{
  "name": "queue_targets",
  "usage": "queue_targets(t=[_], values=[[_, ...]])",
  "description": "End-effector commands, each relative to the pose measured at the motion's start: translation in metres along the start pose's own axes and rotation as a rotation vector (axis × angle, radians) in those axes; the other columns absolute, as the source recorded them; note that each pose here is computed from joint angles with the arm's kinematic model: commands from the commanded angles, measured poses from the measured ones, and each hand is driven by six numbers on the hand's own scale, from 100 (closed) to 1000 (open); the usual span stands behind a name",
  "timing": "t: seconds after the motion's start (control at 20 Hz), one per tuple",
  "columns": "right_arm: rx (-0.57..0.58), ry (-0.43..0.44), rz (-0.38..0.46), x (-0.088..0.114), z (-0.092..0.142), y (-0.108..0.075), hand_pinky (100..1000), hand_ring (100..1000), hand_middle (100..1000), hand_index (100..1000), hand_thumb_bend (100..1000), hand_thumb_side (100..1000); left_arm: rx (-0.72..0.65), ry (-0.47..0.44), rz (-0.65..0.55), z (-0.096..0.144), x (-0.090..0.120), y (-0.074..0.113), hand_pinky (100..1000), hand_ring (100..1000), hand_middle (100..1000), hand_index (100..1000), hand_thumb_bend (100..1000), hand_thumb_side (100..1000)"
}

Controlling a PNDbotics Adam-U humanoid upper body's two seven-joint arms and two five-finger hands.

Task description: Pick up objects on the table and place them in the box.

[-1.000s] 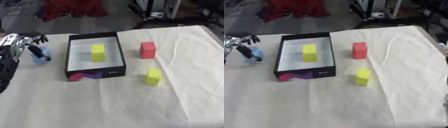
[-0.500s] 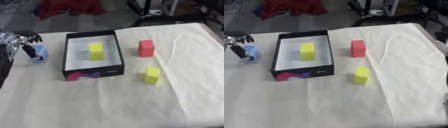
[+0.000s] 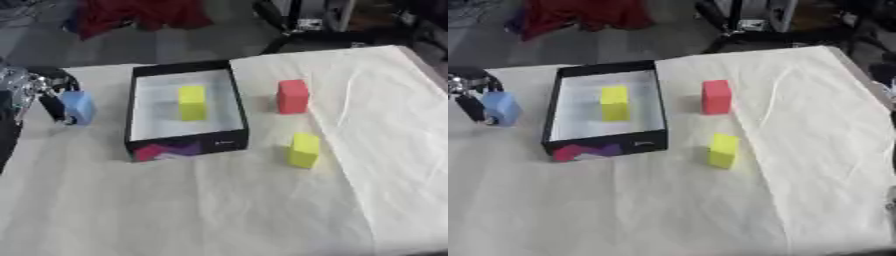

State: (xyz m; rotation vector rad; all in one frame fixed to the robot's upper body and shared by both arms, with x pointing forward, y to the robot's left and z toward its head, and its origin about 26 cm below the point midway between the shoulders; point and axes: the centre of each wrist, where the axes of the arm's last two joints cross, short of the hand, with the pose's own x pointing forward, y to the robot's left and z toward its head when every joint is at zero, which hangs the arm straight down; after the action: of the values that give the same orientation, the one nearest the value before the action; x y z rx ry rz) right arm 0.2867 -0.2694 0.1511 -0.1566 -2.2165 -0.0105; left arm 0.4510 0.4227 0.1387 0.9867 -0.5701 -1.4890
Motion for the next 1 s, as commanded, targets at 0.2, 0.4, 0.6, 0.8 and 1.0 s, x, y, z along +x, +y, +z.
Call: queue_targets(t=[0.2, 0.4, 0.6, 0.8, 1.0], values=[[0.011, -0.034, -0.007, 0.008, -0.004, 0.0, 769, 683, 635, 836, 100, 492, 0.057, 0.035, -0.026, 0.007, -0.012, 0.007, 786, 561, 515, 659, 261, 107], [0.01, -0.034, -0.005, 0.008, -0.004, 0.0, 769, 683, 635, 837, 100, 493, 0.192, 0.033, -0.013, 0.015, -0.018, 0.023, 743, 494, 448, 585, 238, 104], [0.009, -0.031, 0.002, 0.007, -0.004, -0.002, 770, 683, 635, 837, 100, 494, 0.361, 0.02, 0.036, 0.037, -0.032, 0.056, 730, 488, 442, 582, 258, 120], [0.015, -0.027, 0.007, 0.007, -0.003, -0.002, 770, 683, 635, 837, 100, 495, 0.526, -0.048, 0.057, 0.064, -0.032, 0.095, 717, 484, 439, 580, 279, 137], [0.018, -0.026, 0.007, 0.006, -0.003, -0.002, 771, 683, 635, 837, 100, 496, 0.616, -0.212, -0.015, 0.082, 0.002, 0.122, 735, 496, 452, 592, 292, 157]])
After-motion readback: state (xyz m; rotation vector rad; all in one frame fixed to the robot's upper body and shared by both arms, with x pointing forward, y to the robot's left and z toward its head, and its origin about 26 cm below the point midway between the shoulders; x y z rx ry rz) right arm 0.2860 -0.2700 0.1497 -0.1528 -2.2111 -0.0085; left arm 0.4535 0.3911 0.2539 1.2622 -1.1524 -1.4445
